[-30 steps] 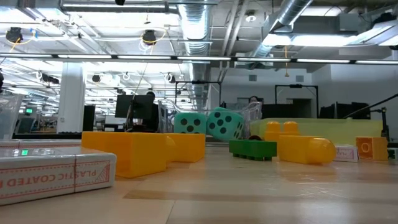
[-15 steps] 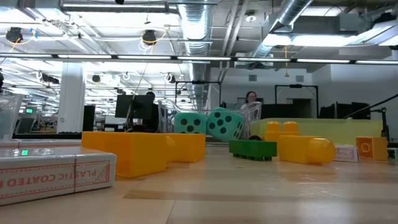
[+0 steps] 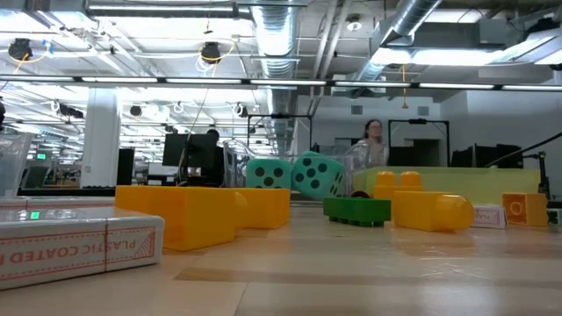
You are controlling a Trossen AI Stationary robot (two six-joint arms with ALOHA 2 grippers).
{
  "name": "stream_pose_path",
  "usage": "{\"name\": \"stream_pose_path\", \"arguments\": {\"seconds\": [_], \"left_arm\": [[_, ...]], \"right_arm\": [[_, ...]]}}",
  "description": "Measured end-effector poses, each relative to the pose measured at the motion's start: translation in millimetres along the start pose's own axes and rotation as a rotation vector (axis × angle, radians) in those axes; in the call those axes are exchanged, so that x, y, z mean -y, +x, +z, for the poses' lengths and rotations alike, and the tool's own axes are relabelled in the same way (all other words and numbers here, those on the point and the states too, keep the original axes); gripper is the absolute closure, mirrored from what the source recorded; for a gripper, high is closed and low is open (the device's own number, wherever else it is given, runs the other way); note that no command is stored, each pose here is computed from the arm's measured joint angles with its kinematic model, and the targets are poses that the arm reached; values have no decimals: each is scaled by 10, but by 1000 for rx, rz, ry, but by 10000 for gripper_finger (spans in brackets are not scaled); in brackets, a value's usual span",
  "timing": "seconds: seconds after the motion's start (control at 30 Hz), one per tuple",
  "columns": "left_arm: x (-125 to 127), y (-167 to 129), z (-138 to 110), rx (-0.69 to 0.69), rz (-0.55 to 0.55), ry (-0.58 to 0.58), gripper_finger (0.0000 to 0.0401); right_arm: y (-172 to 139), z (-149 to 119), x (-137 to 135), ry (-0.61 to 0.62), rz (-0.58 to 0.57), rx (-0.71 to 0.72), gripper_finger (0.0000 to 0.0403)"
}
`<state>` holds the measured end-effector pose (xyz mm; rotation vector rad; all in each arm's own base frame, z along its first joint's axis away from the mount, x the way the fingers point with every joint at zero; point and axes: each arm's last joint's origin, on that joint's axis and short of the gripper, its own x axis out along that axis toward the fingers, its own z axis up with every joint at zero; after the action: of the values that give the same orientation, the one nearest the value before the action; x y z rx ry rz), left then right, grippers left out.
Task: Pick & Place Toys
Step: Put the yellow game piece into the yellow bin
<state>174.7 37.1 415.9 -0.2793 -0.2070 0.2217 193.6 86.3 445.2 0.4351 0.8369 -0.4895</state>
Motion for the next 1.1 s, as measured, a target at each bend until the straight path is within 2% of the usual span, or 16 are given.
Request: {"name": "stream_pose_path", "arguments": {"seconds": [0.3,0.5,0.8,1.1], "left_arm": [[6,-28,25,13,-4,1,192],[20,-121,86,42,-14,0,160],[43,-299,190,91,-28,-3,151],[44,-363,204,87,-27,-3,153]], "right_arm": [[23,9,50,81,-13,-4,3],[266,-152,17,88,-69,-119,3],[816,-313,79,204,-209,-339,3],[1486,-337,-121,272,-141,-384,4]]}}
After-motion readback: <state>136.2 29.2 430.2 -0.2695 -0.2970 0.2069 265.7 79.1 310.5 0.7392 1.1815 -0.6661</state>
